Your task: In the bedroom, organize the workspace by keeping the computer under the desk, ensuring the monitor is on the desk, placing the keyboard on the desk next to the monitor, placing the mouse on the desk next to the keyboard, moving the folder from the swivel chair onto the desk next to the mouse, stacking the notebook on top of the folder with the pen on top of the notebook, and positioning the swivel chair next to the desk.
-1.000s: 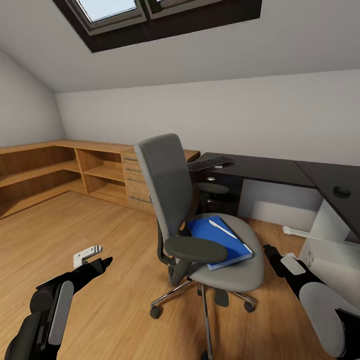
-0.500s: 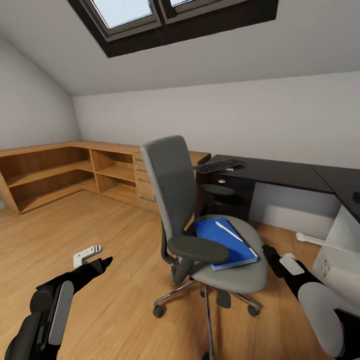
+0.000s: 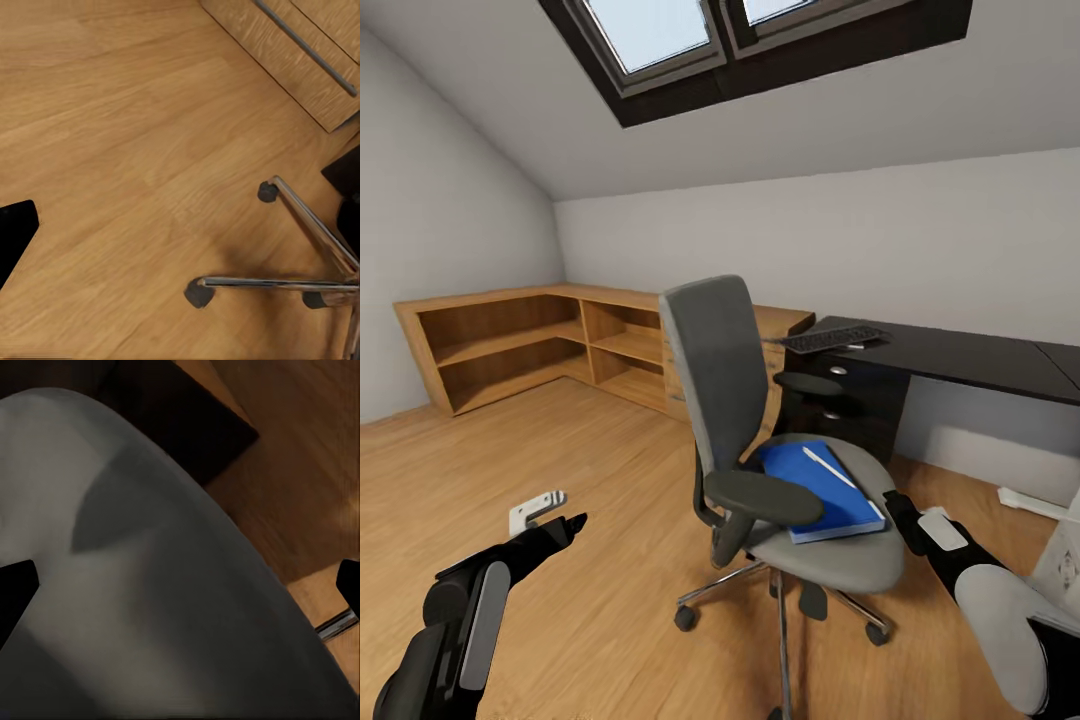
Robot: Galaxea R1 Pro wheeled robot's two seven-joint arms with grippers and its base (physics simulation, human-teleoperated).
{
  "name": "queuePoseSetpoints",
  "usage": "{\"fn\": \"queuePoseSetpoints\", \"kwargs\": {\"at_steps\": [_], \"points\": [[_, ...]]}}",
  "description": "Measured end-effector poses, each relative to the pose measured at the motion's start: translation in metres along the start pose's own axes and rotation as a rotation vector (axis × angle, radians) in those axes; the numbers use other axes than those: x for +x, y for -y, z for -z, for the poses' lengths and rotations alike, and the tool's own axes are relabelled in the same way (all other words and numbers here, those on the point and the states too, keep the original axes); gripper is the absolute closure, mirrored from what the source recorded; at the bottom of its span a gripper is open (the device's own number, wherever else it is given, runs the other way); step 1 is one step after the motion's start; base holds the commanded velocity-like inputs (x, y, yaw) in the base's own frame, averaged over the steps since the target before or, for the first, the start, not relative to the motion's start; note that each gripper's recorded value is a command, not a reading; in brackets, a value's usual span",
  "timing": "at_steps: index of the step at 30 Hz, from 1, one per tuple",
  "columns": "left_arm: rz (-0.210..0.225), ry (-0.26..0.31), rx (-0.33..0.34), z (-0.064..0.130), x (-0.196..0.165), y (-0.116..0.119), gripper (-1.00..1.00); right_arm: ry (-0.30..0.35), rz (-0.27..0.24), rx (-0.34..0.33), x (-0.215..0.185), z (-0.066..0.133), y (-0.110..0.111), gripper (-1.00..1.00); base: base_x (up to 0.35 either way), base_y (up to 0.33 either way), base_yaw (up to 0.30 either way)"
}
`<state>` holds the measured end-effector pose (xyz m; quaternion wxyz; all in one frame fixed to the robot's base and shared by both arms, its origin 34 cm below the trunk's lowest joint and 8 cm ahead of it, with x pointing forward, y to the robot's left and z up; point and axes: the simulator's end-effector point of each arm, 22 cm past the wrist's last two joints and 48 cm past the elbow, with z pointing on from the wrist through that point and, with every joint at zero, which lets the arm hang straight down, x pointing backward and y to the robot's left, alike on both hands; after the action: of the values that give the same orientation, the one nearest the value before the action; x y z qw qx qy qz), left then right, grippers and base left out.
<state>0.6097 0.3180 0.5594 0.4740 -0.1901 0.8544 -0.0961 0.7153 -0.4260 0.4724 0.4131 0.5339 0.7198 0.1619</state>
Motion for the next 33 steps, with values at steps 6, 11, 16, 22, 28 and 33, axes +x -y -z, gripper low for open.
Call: {"fn": "queuePoseSetpoints", "kwargs": {"at_steps": [6, 11, 16, 22, 28, 33], "points": [[0.006, 0.002, 0.007, 0.0014, 0.0000, 0.0044, -1.00, -0.001, -0.003, -0.005, -0.0002, 0.0018, -0.0023, -1.00, 0.000, 0.000, 0.228], [0.006, 0.006, 0.009, 0.0027, -0.0015, 0.0055, -1.00, 0.001, -0.006, -0.010, -0.0015, 0.0034, -0.0047, -1.00, 0.000, 0.000, 0.232], [0.006, 0.009, 0.011, 0.0041, -0.0028, 0.0067, -1.00, 0.004, -0.002, -0.012, -0.0030, 0.0049, -0.0061, -1.00, 0.000, 0.000, 0.234], [0.005, 0.013, 0.015, 0.0055, -0.0045, 0.0084, -1.00, 0.008, -0.001, -0.016, -0.0054, 0.0067, -0.0084, -1.00, 0.000, 0.000, 0.243], [0.004, 0.016, 0.017, 0.0065, -0.0057, 0.0095, -1.00, 0.010, 0.002, -0.018, -0.0069, 0.0079, -0.0094, -1.00, 0.000, 0.000, 0.256], [0.004, 0.018, 0.018, 0.0070, -0.0063, 0.0098, -1.00, 0.012, 0.004, -0.018, -0.0082, 0.0086, -0.0097, -1.00, 0.000, 0.000, 0.264]]}}
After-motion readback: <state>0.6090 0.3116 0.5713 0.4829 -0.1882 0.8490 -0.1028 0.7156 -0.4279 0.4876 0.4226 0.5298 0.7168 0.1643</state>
